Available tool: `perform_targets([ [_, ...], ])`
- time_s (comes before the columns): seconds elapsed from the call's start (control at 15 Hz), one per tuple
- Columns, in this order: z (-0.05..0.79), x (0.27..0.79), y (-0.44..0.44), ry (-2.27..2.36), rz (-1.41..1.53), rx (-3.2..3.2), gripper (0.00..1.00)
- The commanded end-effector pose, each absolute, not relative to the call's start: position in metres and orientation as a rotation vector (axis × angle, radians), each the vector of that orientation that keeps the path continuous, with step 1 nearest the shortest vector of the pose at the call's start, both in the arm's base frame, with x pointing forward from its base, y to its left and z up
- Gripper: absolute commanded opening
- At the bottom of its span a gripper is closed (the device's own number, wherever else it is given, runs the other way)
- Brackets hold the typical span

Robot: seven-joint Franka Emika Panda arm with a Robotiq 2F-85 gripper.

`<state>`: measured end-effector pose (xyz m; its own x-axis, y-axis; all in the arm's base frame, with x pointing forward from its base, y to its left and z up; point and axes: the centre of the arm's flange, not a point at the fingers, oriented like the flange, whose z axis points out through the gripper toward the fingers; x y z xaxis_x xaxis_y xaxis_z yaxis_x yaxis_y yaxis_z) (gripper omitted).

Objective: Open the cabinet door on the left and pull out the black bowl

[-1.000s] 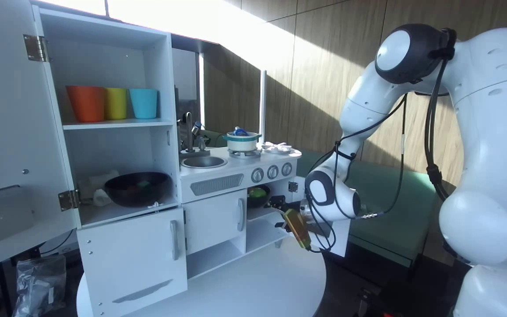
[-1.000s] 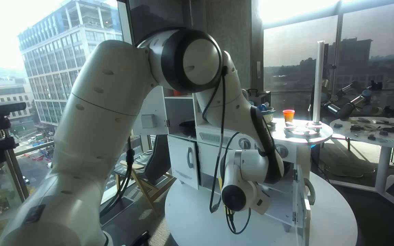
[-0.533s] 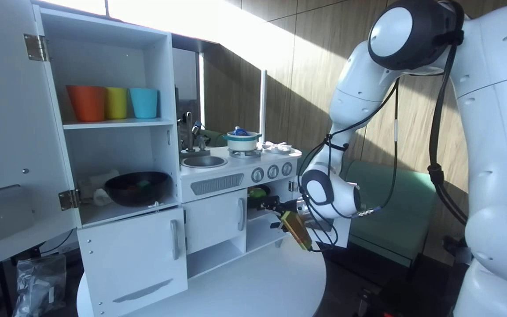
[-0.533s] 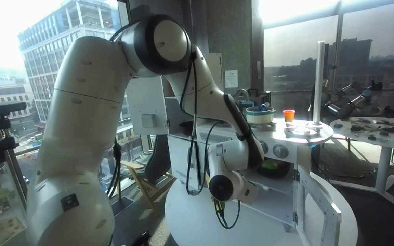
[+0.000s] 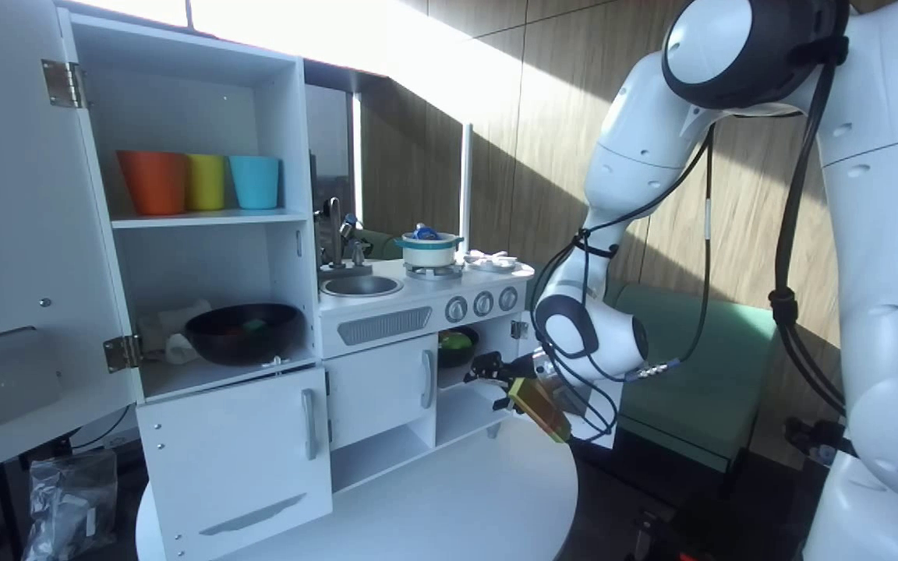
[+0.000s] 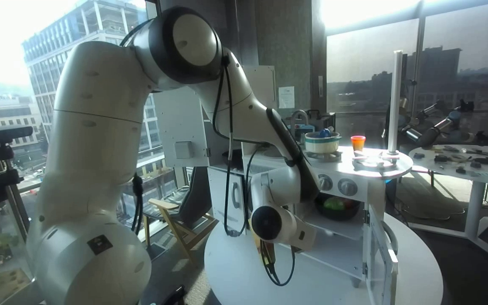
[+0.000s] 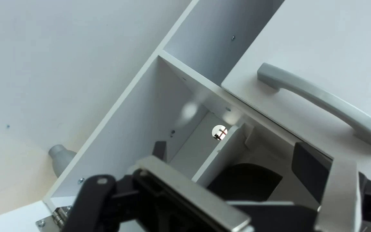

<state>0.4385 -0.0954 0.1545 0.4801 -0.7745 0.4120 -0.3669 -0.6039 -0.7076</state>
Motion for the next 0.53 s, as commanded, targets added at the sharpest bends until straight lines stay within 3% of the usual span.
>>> perform_targets([
  [0.0,0.174,0.420,-0.080,0.823,-1.000,-2.350,1.00],
  [0.47,0.179,0.425,-0.047,0.429,-1.103,-2.613,1.00],
])
